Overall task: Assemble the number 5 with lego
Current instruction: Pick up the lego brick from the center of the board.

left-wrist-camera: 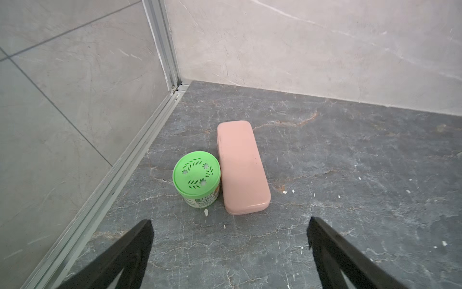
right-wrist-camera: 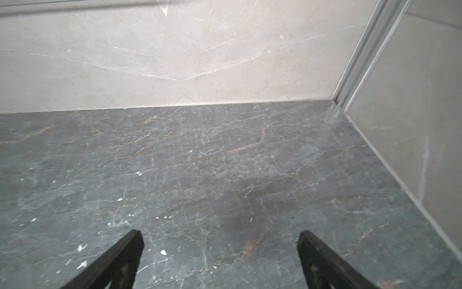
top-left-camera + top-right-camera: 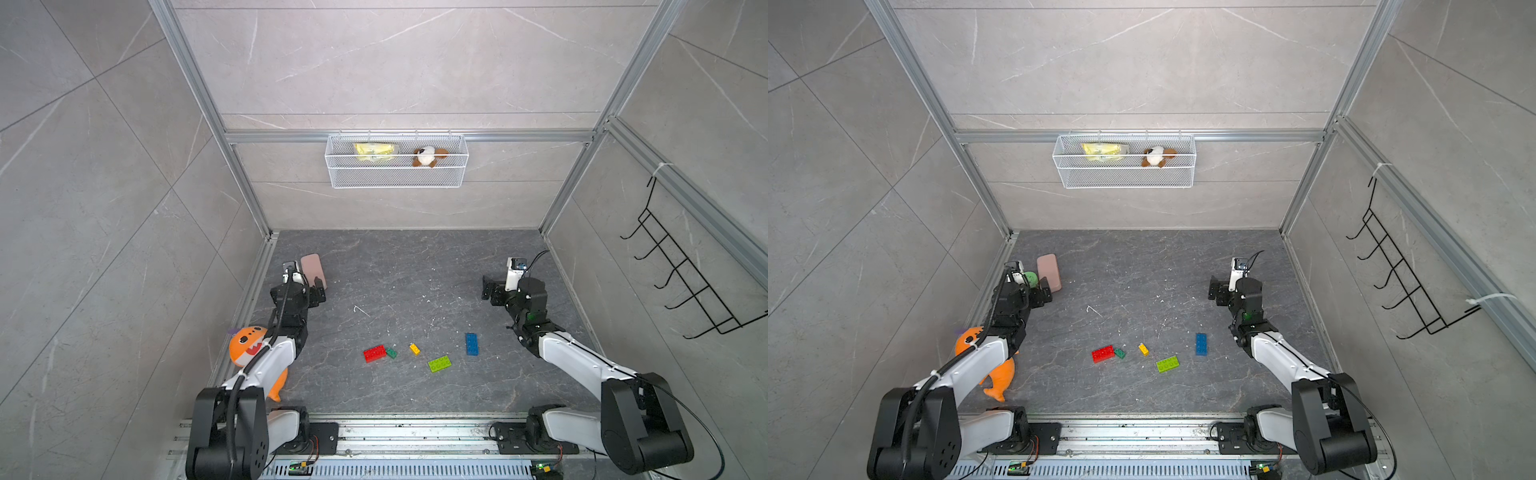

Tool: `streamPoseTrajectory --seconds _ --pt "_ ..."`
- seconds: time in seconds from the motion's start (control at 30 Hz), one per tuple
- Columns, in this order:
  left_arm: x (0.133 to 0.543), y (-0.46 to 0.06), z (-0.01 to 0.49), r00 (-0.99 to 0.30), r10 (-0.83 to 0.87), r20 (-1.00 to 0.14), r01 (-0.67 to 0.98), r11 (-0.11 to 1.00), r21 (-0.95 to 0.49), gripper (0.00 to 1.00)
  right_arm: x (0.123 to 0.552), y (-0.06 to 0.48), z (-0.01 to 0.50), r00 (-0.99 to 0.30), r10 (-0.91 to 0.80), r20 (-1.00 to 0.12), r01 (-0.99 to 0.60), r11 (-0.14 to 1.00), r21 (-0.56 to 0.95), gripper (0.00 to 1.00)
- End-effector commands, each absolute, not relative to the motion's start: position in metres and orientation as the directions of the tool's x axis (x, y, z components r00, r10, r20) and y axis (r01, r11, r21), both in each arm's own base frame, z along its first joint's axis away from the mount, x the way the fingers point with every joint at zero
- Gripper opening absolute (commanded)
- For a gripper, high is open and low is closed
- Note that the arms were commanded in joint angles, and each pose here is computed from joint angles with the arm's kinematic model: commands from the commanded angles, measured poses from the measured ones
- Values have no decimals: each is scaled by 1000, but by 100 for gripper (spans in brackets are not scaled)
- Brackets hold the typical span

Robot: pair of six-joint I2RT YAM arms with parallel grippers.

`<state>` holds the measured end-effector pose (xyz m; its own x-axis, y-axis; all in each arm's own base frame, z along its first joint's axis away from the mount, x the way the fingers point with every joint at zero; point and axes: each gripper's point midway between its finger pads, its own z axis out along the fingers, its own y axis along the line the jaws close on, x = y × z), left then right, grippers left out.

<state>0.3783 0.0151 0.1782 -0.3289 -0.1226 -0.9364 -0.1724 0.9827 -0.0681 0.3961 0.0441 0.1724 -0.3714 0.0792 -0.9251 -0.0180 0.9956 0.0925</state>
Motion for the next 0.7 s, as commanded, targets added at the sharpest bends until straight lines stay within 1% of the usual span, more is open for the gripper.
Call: streamPoseTrajectory --seconds 0.0,0.03,0.07,0.1,0.13,0.17,0.2,0.23,0.3,0.37,0.4,0.47,0.5,0.53,0.6,0.67 --pt "360 6 178 -346 -381 -858 -225 921 -318 100 392 68 167 -553 233 -800 -19 957 291 100" --pt "352 13 175 -329 -479 -814 -307 869 -388 100 390 74 158 -641 276 -716 23 939 342 100" --pt "346 19 170 -318 -544 -776 -372 825 -426 100 391 79 154 -697 303 -650 50 925 377 100" --pt "343 16 169 -333 -560 -758 -372 817 -440 100 391 93 146 -757 296 -582 23 903 429 100" --pt "342 7 169 -370 -550 -748 -333 831 -446 100 392 109 138 -801 284 -528 -13 872 489 100" --pt "341 -1 168 -403 -542 -738 -299 840 -453 100 391 120 135 -820 279 -500 -40 843 537 100" --pt "339 -9 165 -446 -529 -722 -270 849 -455 100 391 128 134 -817 288 -499 -57 821 568 100" --pt "335 -16 161 -494 -516 -700 -253 855 -452 100 391 133 139 -797 290 -530 -86 814 575 100" --pt "326 -22 154 -553 -510 -659 -268 857 -440 100 387 133 145 -770 281 -573 -98 835 542 100" --pt "318 -34 151 -592 -502 -630 -240 856 -458 100 381 133 154 -754 270 -598 -108 848 519 100" --pt "314 -41 151 -609 -493 -621 -222 858 -464 100 377 134 160 -739 251 -626 -121 864 489 100" --pt "306 -51 148 -637 -480 -603 -207 860 -467 100 367 135 175 -684 177 -708 -153 914 375 100" --pt "301 -55 146 -652 -476 -591 -202 860 -470 100 360 135 183 -656 166 -736 -160 923 351 100" --pt "296 -60 144 -669 -468 -578 -193 860 -473 100 355 134 191 -639 220 -737 -145 907 396 100" --pt "285 -69 139 -705 -460 -539 -186 854 -485 99 344 132 188 -673 308 -672 -81 873 481 100" --pt "274 -76 133 -738 -448 -505 -189 855 -484 94 335 158 187 -746 251 -617 -181 815 550 99"
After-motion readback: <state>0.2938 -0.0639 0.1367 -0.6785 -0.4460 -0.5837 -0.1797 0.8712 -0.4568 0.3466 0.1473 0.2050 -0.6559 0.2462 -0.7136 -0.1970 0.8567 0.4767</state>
